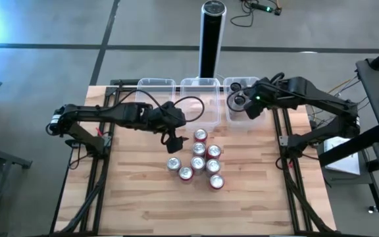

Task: Sort soda cans
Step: Put the white-pink soda can into the right white bin

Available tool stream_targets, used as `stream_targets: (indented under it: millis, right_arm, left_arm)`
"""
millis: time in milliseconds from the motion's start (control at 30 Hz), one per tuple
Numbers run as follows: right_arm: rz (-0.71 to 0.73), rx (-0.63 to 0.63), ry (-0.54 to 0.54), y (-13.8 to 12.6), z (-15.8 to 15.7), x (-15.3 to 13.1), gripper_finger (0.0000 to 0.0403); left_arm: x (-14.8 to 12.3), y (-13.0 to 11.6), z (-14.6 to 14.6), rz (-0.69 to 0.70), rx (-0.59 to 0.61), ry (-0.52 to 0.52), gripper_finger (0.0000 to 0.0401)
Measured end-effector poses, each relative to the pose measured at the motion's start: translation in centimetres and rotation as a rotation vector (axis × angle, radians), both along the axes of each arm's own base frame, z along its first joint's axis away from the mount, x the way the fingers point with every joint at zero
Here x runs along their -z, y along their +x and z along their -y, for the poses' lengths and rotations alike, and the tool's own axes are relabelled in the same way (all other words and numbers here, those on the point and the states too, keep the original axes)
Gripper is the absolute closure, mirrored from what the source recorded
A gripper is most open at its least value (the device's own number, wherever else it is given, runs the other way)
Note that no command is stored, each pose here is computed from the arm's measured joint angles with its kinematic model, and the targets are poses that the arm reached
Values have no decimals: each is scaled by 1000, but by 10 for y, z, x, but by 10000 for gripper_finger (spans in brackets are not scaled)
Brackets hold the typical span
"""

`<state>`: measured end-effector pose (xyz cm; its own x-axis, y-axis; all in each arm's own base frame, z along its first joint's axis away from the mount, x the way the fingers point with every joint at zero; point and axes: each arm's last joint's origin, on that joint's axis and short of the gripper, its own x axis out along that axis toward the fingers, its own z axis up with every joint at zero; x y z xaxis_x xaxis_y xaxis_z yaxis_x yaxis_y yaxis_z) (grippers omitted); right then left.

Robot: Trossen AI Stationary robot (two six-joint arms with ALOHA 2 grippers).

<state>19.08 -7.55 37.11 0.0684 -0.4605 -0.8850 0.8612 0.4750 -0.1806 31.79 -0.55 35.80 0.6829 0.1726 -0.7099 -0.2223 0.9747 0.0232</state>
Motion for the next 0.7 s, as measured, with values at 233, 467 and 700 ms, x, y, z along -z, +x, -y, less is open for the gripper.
stream_targets:
  millis: [233, 467, 700]
  right_arm:
    - [-16, 36, 69, 11, 20, 40, 152]
    - [8, 33, 95, 15, 37, 75, 150]
    - [-3, 20, 119, 13, 44, 102, 145]
  left_arm:
    - [3, -5, 13, -41, 7, -28, 37]
    - [6, -10, 15, -90, -40, -69, 37]
    - [0, -23, 16, -78, -74, -41, 37]
